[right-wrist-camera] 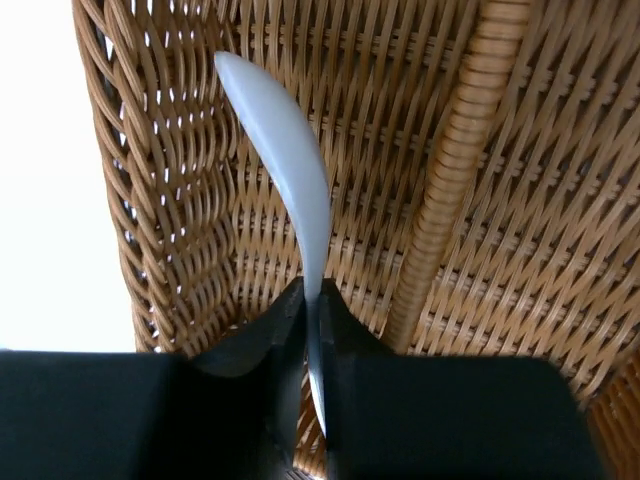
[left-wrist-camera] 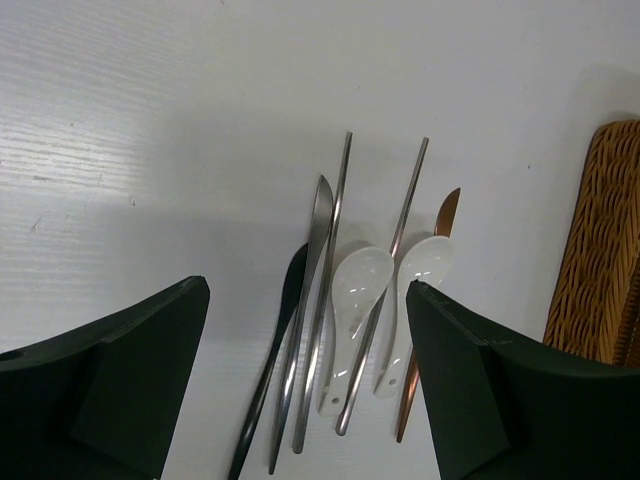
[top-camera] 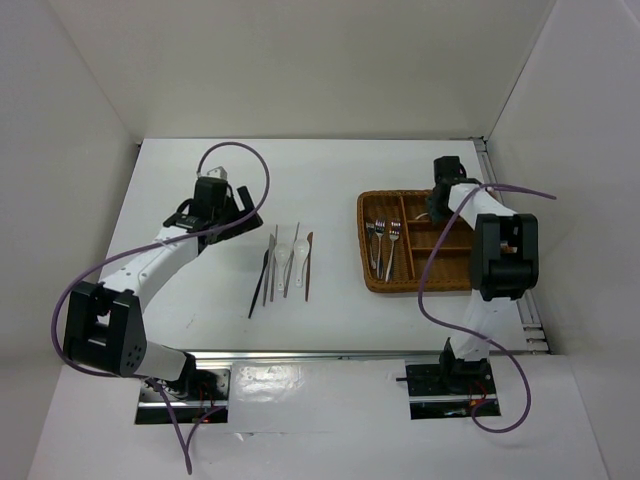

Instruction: Sort the eating utensils into containers

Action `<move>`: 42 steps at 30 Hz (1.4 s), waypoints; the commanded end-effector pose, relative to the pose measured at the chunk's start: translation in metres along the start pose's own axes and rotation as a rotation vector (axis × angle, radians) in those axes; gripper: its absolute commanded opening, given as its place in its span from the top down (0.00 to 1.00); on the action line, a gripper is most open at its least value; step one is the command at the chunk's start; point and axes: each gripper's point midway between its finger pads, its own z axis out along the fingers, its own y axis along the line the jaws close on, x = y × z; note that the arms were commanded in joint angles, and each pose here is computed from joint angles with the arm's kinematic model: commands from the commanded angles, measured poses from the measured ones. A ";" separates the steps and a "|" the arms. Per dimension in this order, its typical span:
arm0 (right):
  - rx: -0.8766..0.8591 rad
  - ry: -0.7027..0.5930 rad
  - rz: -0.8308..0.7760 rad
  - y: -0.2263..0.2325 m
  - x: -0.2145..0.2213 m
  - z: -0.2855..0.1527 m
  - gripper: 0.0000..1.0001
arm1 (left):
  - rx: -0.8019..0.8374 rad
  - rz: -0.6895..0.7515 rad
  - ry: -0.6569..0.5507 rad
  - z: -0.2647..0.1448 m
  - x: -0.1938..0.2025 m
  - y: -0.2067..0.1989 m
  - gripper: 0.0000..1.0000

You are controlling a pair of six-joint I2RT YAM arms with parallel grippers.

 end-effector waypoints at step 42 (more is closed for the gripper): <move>-0.854 0.121 -0.804 0.037 0.031 -0.157 0.42 | 0.320 0.157 0.199 0.056 0.072 -0.035 0.44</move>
